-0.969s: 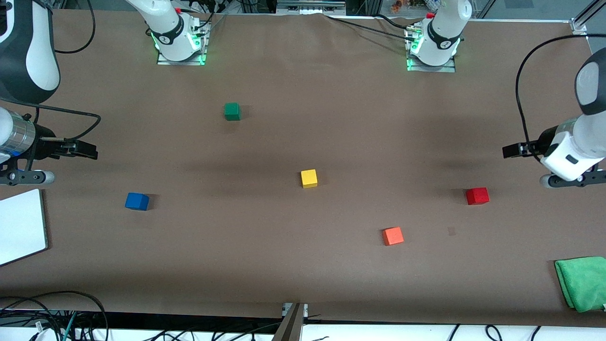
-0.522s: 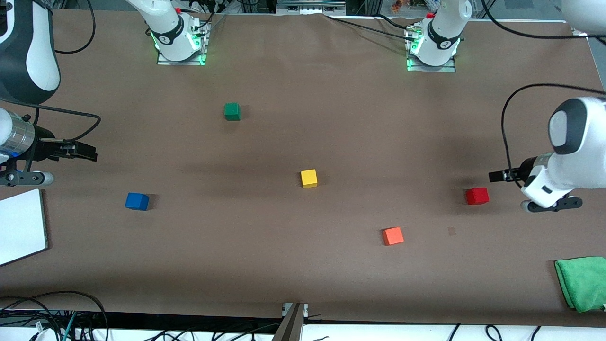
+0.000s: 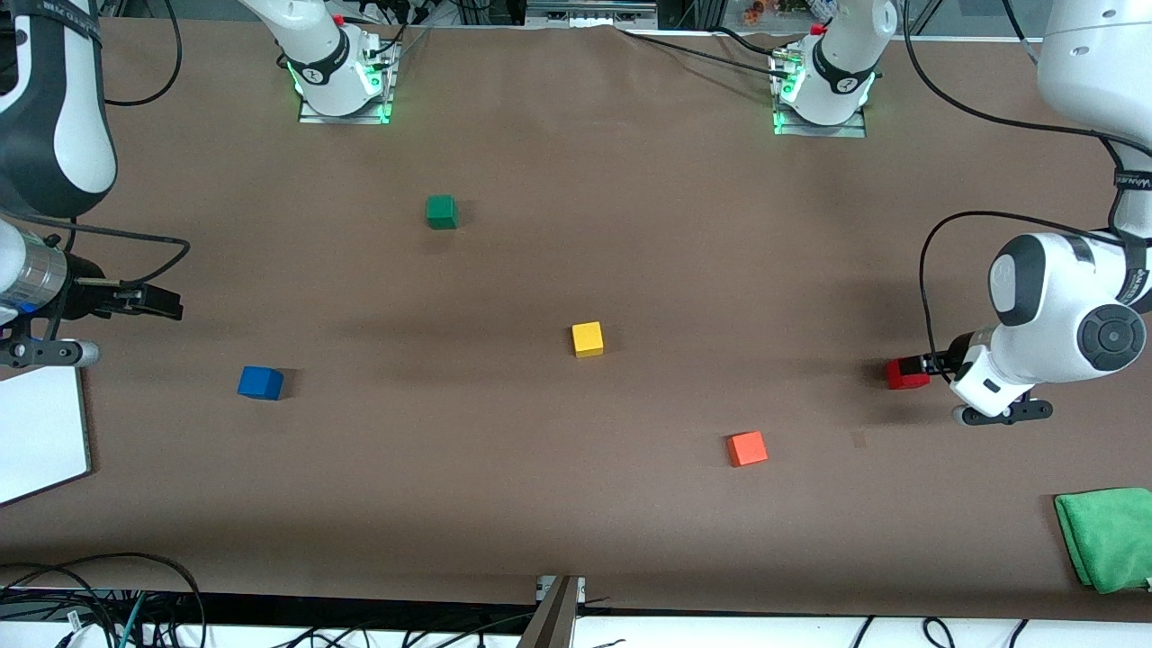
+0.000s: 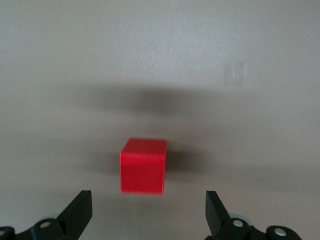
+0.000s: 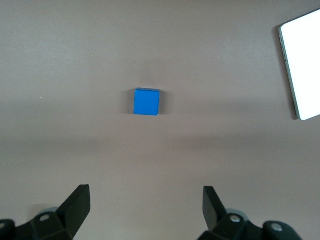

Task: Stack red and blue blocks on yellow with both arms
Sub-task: 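Grasp the red cube with the left gripper while the right gripper grasps blue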

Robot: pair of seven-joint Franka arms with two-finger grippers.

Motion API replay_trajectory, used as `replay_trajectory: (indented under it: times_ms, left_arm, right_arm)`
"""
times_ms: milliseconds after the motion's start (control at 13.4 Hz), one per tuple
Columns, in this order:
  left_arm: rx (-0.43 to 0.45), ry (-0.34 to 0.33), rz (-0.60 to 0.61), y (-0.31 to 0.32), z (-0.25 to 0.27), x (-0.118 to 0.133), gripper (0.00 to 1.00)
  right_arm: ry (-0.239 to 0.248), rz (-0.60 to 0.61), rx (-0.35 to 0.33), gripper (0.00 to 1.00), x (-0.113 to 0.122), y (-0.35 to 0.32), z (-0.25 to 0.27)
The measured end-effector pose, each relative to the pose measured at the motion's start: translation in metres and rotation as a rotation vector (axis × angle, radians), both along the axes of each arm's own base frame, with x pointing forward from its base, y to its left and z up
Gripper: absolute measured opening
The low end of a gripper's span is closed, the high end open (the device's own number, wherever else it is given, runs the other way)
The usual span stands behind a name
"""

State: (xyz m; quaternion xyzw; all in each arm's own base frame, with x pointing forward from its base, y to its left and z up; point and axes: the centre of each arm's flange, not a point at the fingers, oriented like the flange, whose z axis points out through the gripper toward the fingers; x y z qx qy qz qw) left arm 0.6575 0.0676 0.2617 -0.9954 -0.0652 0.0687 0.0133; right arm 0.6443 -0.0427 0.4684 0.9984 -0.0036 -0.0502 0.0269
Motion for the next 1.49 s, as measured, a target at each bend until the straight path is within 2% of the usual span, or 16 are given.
replay_trajectory:
  times_ms: [447, 746, 895, 1193, 1342, 1492]
  left_arm:
    - [-0.015, -0.060, 0.003, 0.003, -0.057, 0.008, 1.00]
    - [-0.020, -0.039, 0.012, 0.008, -0.075, 0.004, 1.00]
    - [-0.022, -0.005, 0.018, 0.013, -0.079, -0.001, 1.00]
    - [-0.028, 0.018, 0.003, 0.023, -0.080, -0.005, 1.00]
    - [-0.033, 0.021, -0.021, 0.027, -0.080, -0.006, 0.84]
    - [-0.035, 0.021, -0.037, 0.027, -0.080, -0.005, 0.56]
  right_arm:
    - [-0.017, 0.009, -0.006, 1.00, 0.024, 0.001, -0.057]
    - [-0.012, 0.016, -0.010, 1.00, 0.037, 0.002, -0.105]
    - [-0.021, 0.021, -0.013, 1.00, 0.044, 0.003, -0.133]
    - [-0.026, 0.028, -0.015, 1.00, 0.048, 0.005, -0.174]
    - [-0.033, 0.029, -0.015, 1.00, 0.045, 0.005, -0.186]
    - [-0.040, 0.028, -0.014, 1.00, 0.041, 0.005, -0.198]
